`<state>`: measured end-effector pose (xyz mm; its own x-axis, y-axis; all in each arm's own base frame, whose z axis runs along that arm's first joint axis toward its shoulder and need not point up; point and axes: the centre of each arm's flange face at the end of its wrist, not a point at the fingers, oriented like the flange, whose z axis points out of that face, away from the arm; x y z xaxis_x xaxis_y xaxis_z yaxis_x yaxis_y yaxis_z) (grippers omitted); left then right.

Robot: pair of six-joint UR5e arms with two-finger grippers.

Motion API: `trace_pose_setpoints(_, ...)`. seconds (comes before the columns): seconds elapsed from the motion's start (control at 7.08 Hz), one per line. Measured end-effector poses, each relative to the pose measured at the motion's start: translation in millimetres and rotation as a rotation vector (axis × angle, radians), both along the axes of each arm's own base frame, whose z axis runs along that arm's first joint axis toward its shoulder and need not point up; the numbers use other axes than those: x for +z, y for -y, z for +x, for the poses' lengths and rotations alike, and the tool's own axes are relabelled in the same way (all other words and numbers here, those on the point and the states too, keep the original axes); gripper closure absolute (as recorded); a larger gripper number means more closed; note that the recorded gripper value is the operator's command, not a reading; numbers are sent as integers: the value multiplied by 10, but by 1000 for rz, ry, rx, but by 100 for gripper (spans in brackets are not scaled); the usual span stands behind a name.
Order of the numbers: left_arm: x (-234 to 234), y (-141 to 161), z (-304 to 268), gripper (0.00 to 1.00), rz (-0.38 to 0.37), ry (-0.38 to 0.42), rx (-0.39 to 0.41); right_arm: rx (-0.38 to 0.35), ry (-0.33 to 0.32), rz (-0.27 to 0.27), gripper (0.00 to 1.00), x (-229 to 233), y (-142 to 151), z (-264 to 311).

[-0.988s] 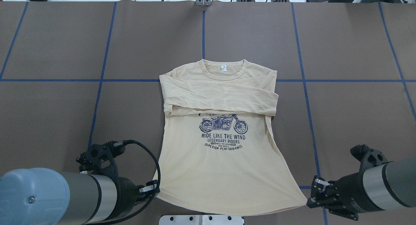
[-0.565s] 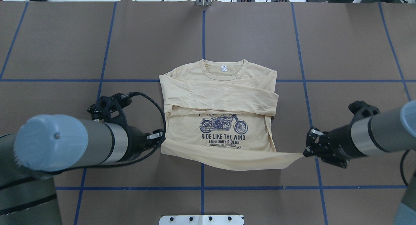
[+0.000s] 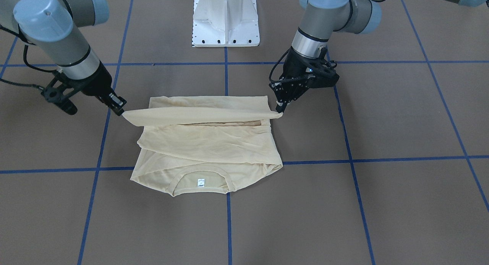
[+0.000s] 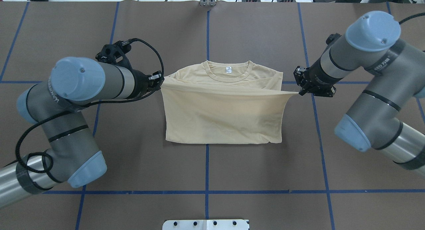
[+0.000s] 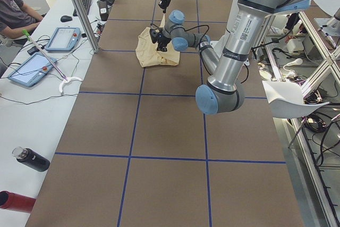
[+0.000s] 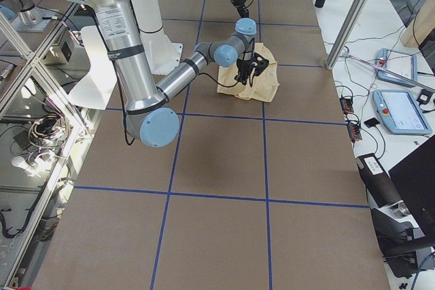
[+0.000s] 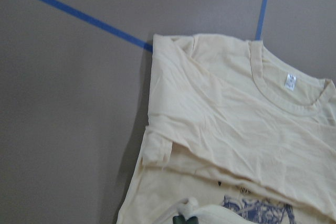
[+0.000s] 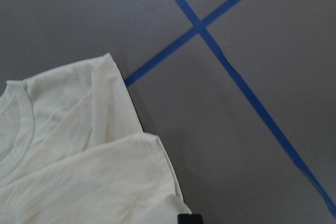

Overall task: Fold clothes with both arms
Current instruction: 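Lift the hem with both grippers and fold it toward the collar, then lay the hem down near the collar and open both grippers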

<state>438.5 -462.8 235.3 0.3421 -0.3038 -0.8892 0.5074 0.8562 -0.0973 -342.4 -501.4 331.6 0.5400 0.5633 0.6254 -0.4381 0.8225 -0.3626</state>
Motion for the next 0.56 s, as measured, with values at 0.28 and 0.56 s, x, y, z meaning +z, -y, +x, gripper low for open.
trace_pose_setpoints(0.28,183,506,233,100,0,23,-37,-47,-57,21,100,162,445,-226)
trace_pose_setpoints(0.56,453,826,539,100,-10,47,-49,-67,-97,-4,100,221,876,-607)
